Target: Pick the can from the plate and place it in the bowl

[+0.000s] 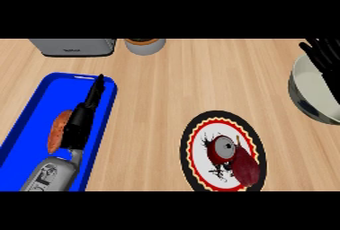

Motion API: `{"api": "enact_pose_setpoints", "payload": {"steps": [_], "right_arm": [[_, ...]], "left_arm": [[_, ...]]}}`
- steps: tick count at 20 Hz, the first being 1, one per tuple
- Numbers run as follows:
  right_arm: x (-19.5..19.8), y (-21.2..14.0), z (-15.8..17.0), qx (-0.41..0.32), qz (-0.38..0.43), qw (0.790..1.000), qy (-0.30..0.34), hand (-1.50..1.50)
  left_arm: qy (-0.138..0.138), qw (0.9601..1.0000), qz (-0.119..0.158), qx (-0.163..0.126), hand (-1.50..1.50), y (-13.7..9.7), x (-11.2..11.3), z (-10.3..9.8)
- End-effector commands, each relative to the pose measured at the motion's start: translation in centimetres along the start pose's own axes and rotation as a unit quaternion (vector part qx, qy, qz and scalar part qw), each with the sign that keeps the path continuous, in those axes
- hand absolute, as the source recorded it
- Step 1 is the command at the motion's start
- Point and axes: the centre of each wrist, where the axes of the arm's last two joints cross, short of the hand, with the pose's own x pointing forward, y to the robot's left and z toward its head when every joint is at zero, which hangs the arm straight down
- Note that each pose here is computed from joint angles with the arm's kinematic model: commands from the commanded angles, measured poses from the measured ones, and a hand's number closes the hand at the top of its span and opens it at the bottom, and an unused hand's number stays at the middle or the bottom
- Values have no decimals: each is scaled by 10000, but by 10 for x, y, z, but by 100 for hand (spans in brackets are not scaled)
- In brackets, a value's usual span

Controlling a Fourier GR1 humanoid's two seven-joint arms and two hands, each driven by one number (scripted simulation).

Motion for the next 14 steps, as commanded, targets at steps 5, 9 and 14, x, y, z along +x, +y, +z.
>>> {"api": "enact_pose_setpoints", "payload": {"steps": [5, 9, 14], "right_arm": [[-57, 33, 3, 2166, -1928, 9555, -547, 150], [-119, 3, 33, 241, -885, 9957, -163, -150], [-119, -27, 43, 1938, -1132, 9661, -1277, -150]], "left_arm": [[-194, 9965, -398, 705, 0, 41, 26, -22], [43, 9968, -232, 759, 0, 41, 32, -22], [137, 9964, -280, 789, 0, 46, 39, -21]]}}
